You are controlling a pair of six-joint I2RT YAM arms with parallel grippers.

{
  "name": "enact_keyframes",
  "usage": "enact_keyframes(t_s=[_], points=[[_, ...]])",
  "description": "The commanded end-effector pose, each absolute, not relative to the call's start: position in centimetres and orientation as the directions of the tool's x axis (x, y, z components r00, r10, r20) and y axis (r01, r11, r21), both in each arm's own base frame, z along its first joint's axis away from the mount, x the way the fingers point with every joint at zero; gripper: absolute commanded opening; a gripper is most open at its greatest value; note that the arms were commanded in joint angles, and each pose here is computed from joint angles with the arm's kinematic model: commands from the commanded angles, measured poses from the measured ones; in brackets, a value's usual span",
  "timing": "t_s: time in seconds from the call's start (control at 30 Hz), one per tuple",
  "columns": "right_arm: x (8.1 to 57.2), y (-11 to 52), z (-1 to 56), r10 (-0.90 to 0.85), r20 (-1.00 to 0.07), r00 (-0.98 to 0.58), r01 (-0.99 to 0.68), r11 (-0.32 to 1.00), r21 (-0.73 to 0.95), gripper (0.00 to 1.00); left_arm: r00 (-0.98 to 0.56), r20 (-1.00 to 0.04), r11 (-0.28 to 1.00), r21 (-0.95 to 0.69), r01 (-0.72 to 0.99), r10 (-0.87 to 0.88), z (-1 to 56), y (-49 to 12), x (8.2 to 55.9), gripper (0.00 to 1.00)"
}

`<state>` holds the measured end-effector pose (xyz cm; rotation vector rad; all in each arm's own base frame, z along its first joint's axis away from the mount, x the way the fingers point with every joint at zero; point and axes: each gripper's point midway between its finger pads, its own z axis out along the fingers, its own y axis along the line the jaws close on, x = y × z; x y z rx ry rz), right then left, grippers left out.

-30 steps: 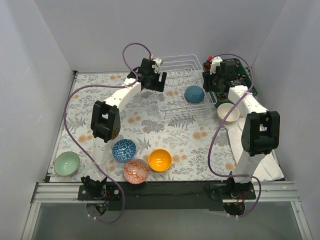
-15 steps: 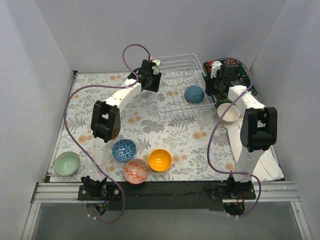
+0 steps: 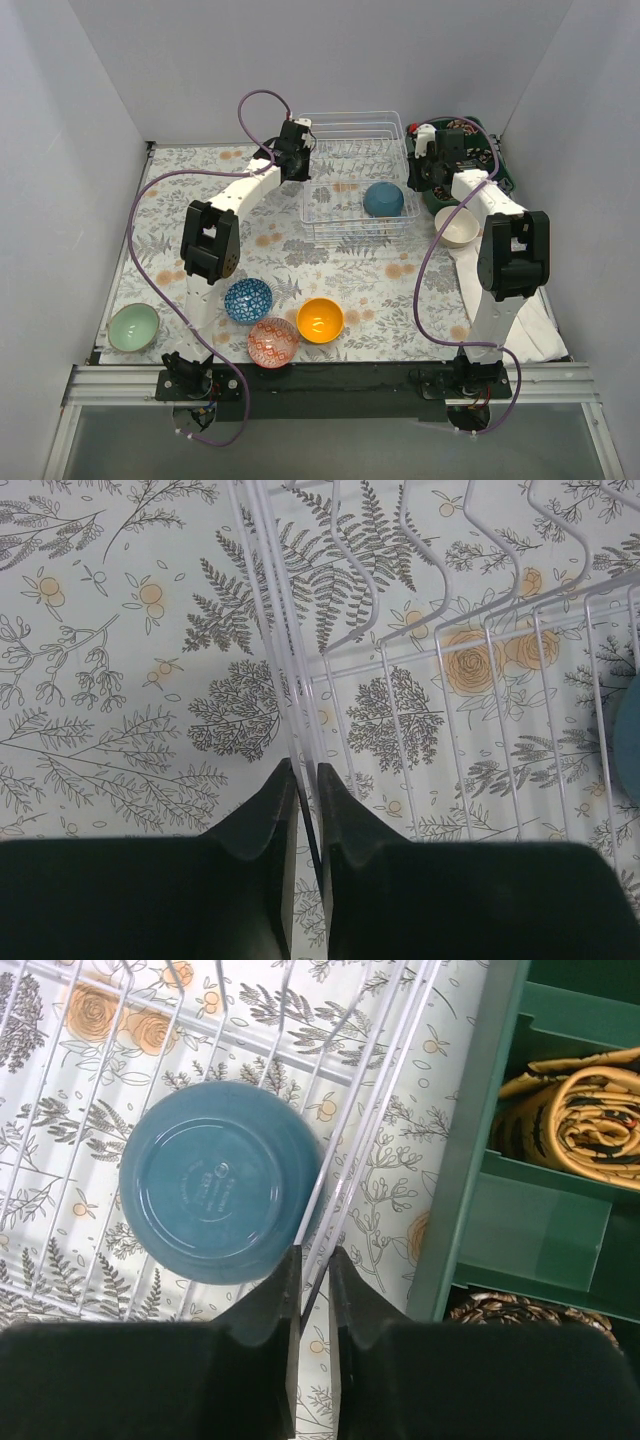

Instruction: Load the bowls into the dish rack

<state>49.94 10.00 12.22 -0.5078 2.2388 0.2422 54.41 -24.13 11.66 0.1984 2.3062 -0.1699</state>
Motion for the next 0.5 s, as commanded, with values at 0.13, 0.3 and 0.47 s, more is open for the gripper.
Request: enact_keyframes(t_s=[0.13,0.3,0.47], points=[[51.0,10.0,17.1,-0.273,-0.827,-0.492,-0.452,0.891,-0.025,0.01,-0.611,-0.773,0.956,-0.02,0.293,0.171,15.8,-24.4,53.2,0.0],[50.6,12.0,19.5,-0.284,-0.857,-0.43,-0.488,0.872,-0.044,0.01,-0.561,-0.814,0.959,-0.015,0.283,0.153,17.9,-25.2,54.1,0.0],[49.0,14.1,20.8,-0.298,-0.868,-0.397,-0.527,0.848,-0.051,0.01,-0.535,-0.832,0.963,-0.005,0.269,0.145,19.6,-25.1,53.8,0.0]])
